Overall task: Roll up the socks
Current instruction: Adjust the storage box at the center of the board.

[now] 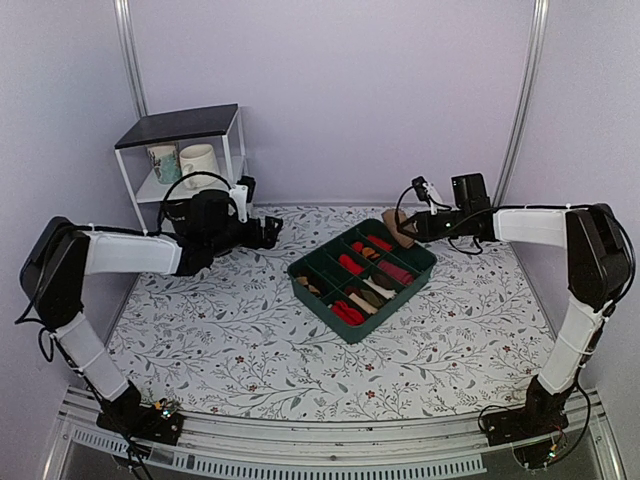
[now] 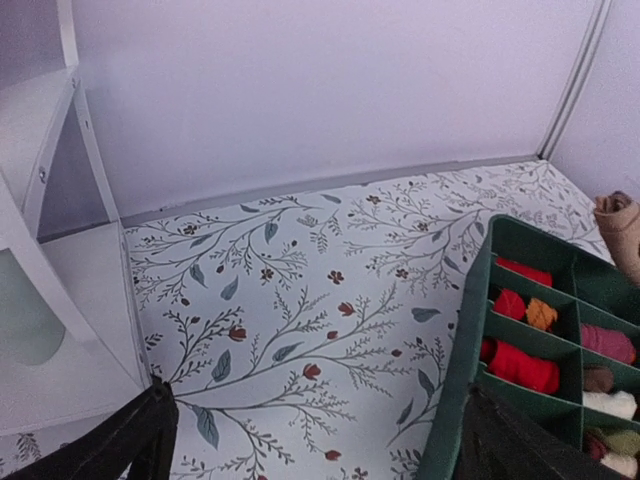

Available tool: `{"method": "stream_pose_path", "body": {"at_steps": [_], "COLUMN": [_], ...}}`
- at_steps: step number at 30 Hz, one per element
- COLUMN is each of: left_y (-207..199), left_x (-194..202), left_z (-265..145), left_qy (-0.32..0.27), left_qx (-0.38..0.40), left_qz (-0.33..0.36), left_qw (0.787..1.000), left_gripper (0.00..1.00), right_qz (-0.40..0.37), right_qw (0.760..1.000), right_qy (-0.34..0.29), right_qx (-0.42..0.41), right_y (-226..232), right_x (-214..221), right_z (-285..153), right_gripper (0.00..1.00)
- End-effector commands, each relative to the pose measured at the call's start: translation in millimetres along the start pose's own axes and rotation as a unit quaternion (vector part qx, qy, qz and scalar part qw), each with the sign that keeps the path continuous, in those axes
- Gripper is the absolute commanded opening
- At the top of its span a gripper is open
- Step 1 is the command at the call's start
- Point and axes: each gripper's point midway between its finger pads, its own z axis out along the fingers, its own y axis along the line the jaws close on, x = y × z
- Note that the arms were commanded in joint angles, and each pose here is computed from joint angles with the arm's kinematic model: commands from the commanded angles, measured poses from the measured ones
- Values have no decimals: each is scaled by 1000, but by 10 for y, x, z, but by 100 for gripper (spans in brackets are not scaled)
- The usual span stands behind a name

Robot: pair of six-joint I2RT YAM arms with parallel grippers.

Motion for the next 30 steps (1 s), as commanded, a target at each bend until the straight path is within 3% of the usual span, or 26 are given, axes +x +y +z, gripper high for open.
{"method": "stream_pose_path", "body": {"at_steps": [1, 9, 16, 20, 25, 30], "left_y": [-281, -734, -855, -822, -762, -680], "left_x": [224, 460, 710, 751, 1137, 1217], "left_z": [-273, -660, -485, -413, -377, -326], "left_qy": [77, 104, 192, 198, 250, 238], "left_qx": [46, 89, 71, 51, 35, 24], "left_qz": [28, -67, -80, -78, -70, -42], "left_qw": [996, 988, 976, 976, 965, 970], "left_gripper": [99, 90, 90, 91, 92, 93], "right_qz": [27, 39, 84, 103, 102, 105], "right_qw": [999, 984, 976, 978, 986, 989], "right_qy": [1, 21, 113, 132, 115, 101], "right_qx": [31, 171, 168, 127, 63, 16], "right_y": [-109, -910, -1284, -1131, -723, -273], "right_x": [-133, -142, 364, 554, 668, 800], "right_z": [38, -50, 262, 276, 72, -259], "right_gripper": [2, 3, 3, 2, 2, 3]}}
